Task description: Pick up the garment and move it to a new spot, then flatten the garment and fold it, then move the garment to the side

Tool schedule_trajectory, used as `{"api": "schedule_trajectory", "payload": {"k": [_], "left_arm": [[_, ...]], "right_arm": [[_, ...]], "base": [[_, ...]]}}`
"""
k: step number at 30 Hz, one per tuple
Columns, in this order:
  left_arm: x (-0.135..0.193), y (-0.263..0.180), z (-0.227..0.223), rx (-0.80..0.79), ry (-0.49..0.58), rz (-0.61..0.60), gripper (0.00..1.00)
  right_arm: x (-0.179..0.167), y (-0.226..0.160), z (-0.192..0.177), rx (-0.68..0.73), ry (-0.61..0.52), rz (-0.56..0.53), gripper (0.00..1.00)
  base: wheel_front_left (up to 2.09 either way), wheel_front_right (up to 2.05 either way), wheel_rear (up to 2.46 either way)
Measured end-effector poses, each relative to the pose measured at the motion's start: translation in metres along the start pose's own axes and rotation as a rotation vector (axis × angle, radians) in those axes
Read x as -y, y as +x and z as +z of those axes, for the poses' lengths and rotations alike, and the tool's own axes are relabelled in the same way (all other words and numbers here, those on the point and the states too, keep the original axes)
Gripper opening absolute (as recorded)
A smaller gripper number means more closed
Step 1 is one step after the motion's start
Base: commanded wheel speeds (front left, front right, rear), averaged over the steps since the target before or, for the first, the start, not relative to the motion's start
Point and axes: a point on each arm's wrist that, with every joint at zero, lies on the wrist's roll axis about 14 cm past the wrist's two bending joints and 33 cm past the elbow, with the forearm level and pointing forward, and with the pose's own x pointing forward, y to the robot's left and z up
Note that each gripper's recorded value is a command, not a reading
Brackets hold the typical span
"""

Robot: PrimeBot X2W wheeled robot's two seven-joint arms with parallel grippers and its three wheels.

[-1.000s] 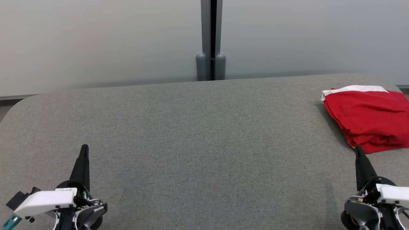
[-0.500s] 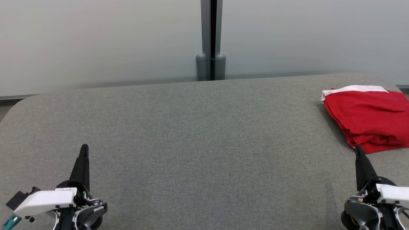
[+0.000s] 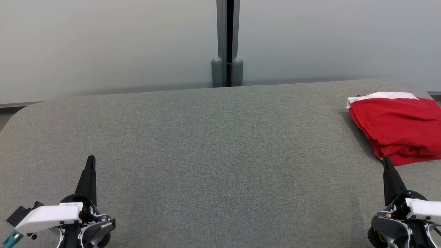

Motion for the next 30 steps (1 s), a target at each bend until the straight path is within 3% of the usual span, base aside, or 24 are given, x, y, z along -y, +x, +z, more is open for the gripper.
{"api": "schedule_trajectory", "payload": {"k": [30], "left_arm": [[0.0, 0.0, 0.0, -0.001, 0.0, 0.0, 0.0]], "right_arm": [[0.0, 0.0, 0.0, 0.0, 0.0, 0.0, 0.0]], "base": [[0.0, 0.0, 0.0]]}}
